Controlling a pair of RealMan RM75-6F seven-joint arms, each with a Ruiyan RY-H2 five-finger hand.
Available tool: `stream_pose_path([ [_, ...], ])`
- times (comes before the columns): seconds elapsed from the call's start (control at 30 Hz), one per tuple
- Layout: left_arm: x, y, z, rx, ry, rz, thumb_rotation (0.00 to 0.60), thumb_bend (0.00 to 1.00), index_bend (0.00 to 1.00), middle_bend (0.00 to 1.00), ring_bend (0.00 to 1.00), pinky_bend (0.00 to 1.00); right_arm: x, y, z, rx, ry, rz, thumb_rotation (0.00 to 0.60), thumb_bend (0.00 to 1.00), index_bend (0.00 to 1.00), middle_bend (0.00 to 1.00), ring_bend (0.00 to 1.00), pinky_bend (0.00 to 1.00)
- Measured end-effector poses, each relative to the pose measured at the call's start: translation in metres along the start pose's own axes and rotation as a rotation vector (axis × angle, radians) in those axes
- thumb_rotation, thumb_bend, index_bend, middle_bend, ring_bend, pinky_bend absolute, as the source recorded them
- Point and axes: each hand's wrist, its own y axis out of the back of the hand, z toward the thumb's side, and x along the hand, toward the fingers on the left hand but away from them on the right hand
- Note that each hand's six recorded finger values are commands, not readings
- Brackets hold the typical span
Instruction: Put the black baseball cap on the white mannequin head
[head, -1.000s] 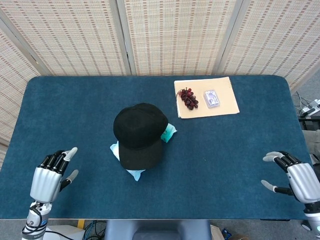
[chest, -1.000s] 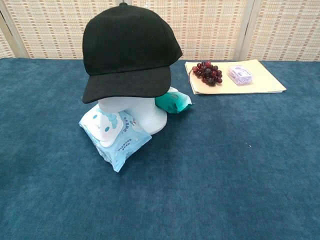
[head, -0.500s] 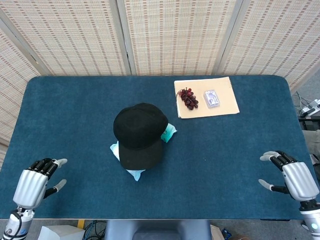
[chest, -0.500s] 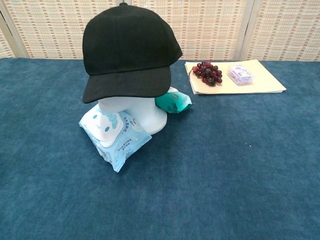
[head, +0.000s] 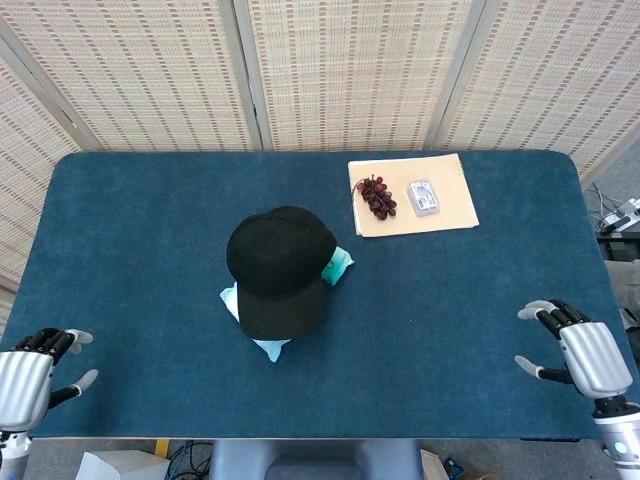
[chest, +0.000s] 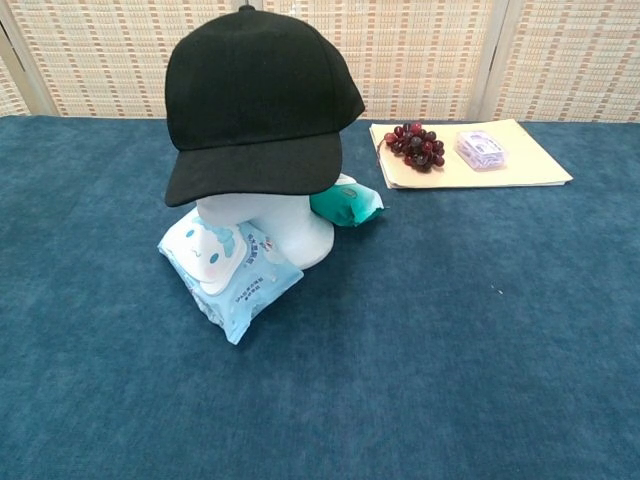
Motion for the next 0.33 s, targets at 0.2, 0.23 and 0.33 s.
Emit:
stream_pose_path([
  [0.2, 0.0007, -0.0014, -0.0034, -0.020, 0.011, -0.009, 0.600, 0.07, 0.44, 0.56, 0.42, 0.55, -0.0021, -0.0017, -0.0014, 0.003, -0.007, 0.006, 0.600, 0.04, 0.35, 0.32, 0.26, 0.43],
  [0.23, 0.0011, -0.0024, -0.0038, -0.023, 0.012, -0.012, 0.600, 0.07, 0.44, 0.56, 0.42, 0.55, -0.0035, -0.0024, -0.0021, 0.003, -0.010, 0.011, 0.600, 0.04, 0.35, 0.32, 0.26, 0.43],
  [0.33, 0.0021, -0.0071, -0.0066, -0.025, 0.024, -0.031, 0.600, 0.07, 0.45, 0.56, 0.42, 0.55, -0.0071, -0.0038, -0.0025, 0.002, -0.012, 0.019, 0.600, 0.04, 0.35, 0.32, 0.26, 0.43],
])
